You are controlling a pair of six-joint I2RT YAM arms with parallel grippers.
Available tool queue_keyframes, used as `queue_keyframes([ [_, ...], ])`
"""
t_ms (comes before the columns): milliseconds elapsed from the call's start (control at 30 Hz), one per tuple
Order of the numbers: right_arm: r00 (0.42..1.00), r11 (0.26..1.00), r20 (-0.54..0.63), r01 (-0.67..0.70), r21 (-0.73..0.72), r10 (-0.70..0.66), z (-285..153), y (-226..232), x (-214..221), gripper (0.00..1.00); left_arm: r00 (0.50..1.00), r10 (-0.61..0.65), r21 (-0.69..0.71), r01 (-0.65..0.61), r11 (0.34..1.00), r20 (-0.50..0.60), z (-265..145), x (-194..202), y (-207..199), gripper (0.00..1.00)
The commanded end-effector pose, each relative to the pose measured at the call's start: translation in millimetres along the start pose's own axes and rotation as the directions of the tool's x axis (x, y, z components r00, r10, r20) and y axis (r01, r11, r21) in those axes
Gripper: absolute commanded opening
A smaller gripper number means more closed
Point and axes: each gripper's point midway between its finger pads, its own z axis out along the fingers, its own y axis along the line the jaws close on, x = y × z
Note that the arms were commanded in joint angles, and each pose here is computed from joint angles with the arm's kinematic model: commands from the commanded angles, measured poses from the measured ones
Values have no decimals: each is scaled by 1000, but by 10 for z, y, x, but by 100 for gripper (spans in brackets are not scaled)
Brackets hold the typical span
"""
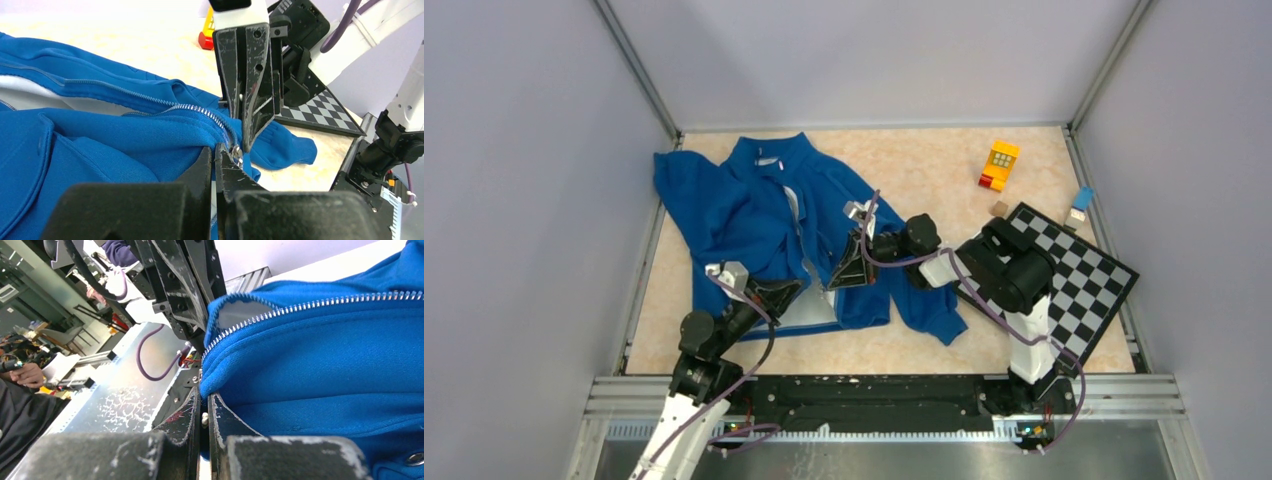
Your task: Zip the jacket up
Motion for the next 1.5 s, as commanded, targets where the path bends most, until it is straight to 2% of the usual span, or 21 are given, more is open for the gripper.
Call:
queue_keyframes([
  [0, 945, 944, 87, 322, -64, -317, 6, 376, -435, 0, 1000, -6, 49, 5, 999, 13, -9, 10, -82, 0],
  [533, 964, 963, 82, 259, -73, -253, 126, 226, -318, 0, 1000, 13, 87, -16, 996, 28, 28, -52, -138, 0],
  [1467, 953, 950, 83, 299, -91, -291, 137, 357, -372, 0, 1000, 10, 68, -11, 998, 15, 41, -58, -108, 0],
])
